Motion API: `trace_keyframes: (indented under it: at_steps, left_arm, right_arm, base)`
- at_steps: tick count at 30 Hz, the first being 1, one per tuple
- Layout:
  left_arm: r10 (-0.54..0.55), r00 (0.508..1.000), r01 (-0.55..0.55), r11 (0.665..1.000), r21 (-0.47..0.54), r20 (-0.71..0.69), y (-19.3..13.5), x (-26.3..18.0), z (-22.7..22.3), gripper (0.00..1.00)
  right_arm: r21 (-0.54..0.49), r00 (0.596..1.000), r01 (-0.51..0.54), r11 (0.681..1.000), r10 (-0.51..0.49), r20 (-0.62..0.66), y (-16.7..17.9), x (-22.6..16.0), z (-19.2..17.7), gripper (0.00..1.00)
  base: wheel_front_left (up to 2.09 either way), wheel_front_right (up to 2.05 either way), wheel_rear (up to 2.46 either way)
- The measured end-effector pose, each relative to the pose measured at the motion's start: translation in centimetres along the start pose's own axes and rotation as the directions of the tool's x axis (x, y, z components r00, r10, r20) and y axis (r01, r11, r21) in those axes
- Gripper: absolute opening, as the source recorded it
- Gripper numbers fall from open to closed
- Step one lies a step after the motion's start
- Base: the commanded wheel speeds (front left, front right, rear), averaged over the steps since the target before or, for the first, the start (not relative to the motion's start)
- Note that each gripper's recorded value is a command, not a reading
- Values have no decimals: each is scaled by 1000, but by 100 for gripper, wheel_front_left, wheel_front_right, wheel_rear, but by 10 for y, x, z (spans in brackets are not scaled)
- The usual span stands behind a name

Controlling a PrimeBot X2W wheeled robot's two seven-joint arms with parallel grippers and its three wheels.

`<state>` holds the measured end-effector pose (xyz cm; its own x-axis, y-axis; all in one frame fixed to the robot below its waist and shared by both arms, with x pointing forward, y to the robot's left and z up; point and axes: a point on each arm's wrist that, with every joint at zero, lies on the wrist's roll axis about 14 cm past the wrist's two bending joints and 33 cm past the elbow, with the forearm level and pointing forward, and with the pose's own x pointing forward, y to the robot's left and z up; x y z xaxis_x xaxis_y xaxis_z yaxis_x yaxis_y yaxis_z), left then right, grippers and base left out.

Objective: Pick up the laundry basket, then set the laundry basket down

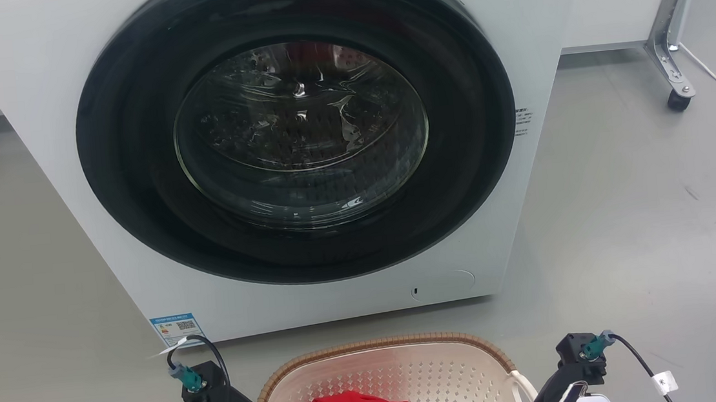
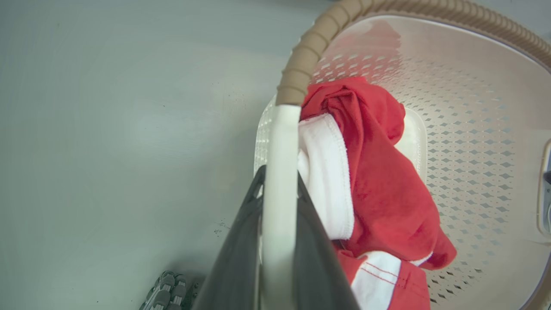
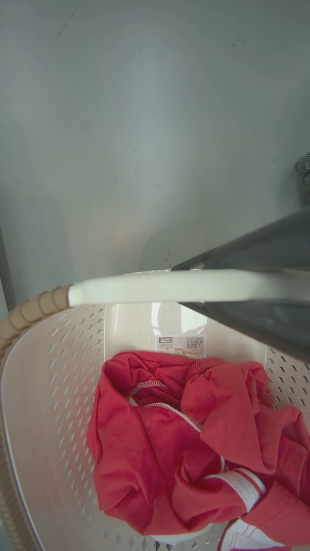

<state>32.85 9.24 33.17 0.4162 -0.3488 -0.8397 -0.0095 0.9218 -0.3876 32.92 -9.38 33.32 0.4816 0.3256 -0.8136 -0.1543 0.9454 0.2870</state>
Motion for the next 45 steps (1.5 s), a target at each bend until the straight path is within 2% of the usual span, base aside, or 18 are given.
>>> trace_keyframes:
  at_steps: [35,45]
  left_arm:
    - [13,1000,-13,1000,-10,6,4,5,0,0]
    - [17,999,-17,1000,-8,39,4,17,18,0]
  right_arm:
    - [18,1000,-11,1000,11,-7,1,5,-2,0]
    - [21,1000,3,1000,-3,5,-5,18,11,0]
  base:
    - [0,0,0]
    - [0,0,0]
